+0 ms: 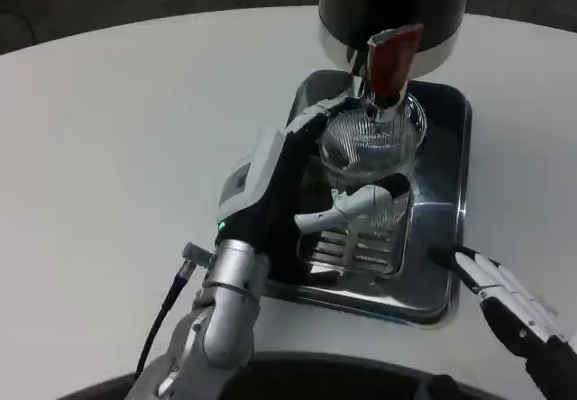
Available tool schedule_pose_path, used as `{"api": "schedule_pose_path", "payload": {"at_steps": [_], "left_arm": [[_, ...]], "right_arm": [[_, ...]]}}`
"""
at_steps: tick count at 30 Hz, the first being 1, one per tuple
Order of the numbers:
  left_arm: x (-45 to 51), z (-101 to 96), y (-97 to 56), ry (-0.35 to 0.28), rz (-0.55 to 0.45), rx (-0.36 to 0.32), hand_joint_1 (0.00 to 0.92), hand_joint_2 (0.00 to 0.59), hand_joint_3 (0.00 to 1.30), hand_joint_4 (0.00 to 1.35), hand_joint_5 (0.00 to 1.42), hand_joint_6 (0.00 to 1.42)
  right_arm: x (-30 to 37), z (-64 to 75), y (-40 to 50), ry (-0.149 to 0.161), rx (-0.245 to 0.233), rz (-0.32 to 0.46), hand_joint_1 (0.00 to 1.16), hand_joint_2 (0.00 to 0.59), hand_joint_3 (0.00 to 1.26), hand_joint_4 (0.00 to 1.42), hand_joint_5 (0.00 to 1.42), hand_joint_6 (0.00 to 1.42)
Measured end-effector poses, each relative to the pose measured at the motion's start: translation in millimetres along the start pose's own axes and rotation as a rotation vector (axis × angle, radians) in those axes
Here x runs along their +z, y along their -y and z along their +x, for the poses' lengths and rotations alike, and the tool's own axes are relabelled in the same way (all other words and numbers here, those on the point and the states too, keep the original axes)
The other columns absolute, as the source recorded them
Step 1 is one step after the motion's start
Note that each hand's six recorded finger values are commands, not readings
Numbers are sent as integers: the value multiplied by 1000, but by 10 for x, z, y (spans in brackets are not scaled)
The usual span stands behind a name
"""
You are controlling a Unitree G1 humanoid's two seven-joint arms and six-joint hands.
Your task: Grasp the cup under the faucet to collect the drink, then remove the cup.
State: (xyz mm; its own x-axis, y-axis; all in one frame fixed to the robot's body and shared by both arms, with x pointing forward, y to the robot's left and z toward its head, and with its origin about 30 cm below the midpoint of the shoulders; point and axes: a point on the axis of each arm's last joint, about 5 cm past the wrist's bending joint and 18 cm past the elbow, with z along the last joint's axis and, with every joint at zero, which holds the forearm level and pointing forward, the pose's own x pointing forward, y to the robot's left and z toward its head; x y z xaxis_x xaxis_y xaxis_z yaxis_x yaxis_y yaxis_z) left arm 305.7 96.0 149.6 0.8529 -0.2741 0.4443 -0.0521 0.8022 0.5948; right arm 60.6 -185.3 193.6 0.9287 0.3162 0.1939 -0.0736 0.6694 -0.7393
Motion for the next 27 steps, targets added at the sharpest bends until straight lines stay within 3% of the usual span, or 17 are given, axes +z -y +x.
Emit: {"api": "schedule_pose_path", "payload": {"at_steps": [11,17,27], "left_arm": [[-4,-27,-5,2,-1,1,368,109,268,149,519,579],[-7,-49,-5,2,-4,5,366,107,298,182,587,625],[-28,-108,-24,-4,-7,26,395,98,313,194,590,614]], "right_arm": [[0,-3,0,-1,-3,6,710,499,73,21,0,0],[2,-5,-2,2,-14,6,710,499,73,25,0,0],[6,-3,-6,8,-21,8,711,499,79,30,0,0]]}}
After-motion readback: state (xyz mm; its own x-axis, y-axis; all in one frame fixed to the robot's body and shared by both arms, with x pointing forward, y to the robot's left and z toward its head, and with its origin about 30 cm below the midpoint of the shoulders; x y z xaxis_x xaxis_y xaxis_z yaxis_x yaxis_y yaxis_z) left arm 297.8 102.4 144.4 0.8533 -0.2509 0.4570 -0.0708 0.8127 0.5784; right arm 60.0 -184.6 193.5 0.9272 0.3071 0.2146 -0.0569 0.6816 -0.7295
